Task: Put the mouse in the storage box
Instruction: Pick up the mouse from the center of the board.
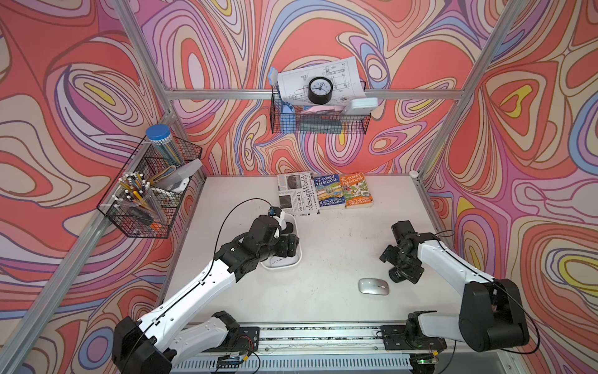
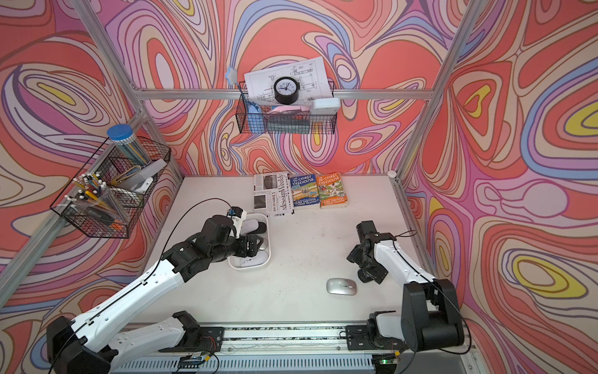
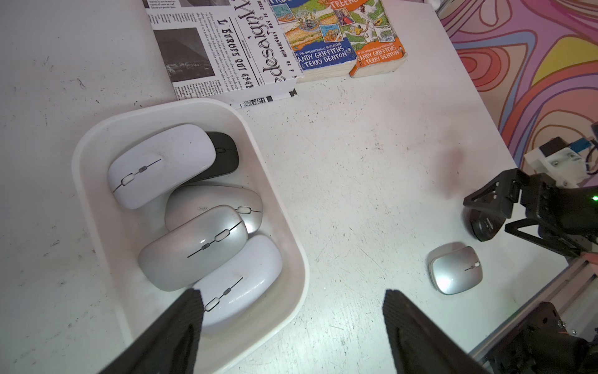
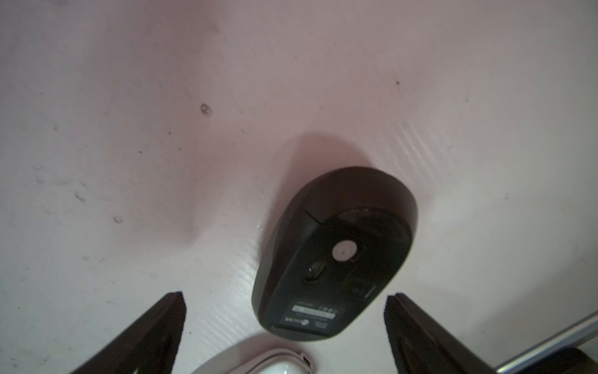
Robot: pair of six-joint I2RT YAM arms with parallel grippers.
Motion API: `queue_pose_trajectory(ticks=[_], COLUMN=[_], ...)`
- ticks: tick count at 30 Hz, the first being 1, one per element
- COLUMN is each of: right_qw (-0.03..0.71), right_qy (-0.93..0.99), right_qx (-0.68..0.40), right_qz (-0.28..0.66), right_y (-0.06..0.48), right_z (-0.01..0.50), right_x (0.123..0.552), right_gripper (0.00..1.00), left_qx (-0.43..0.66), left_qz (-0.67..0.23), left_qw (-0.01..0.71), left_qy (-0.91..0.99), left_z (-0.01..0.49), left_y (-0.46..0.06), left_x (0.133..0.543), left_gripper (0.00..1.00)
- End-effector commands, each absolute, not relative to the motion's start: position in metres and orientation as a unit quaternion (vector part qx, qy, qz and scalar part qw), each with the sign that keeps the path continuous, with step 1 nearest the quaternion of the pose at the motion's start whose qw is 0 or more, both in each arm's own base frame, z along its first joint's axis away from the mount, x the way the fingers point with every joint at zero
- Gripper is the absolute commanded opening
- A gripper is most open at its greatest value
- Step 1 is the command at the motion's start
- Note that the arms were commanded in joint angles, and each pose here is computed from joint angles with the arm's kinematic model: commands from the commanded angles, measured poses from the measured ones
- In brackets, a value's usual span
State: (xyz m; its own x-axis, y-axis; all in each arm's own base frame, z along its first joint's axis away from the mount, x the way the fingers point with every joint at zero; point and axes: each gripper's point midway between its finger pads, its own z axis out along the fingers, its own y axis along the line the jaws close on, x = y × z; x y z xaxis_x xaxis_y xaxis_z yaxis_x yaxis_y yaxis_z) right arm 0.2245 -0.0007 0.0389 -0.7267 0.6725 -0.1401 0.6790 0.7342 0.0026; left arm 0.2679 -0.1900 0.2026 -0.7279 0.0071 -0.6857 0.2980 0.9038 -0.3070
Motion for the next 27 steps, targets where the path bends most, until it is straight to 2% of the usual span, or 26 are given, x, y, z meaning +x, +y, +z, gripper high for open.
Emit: queue_pose_trajectory(ticks=[1,11,20,27], right_qw=[0.062,0.037,0.036,0.038], right_qy=[0.931,0.928,0.936,0.945], right_qx=[0.360,0.372,0.350,0.325], right_qz=[-0.004,-0.005,-0.007,-0.006], right_y=[0.003,0.003,0.003,0.003], right_z=[0.027,0.003,-0.003,-0.008], right_x=[0.233,0.232,0.233,0.243], right_gripper=[0.98,0.95,0.86,0.75], left_qx=[0.086,0.085,0.085,0.083], left_qz=[-0.194,-0.187,-0.186,-0.188], left_qw=[0.351,0.350,0.348,0.348], left_qy=[0.912,0.914,0.915,0.915], left_z=[0.193,0.191,0.189,0.190], left_y=[-0.188,-0.186,-0.186,-0.187], left_x=[0.266,0.267,0.267,0.267], left_gripper=[0.85,0.85,0.85,0.85])
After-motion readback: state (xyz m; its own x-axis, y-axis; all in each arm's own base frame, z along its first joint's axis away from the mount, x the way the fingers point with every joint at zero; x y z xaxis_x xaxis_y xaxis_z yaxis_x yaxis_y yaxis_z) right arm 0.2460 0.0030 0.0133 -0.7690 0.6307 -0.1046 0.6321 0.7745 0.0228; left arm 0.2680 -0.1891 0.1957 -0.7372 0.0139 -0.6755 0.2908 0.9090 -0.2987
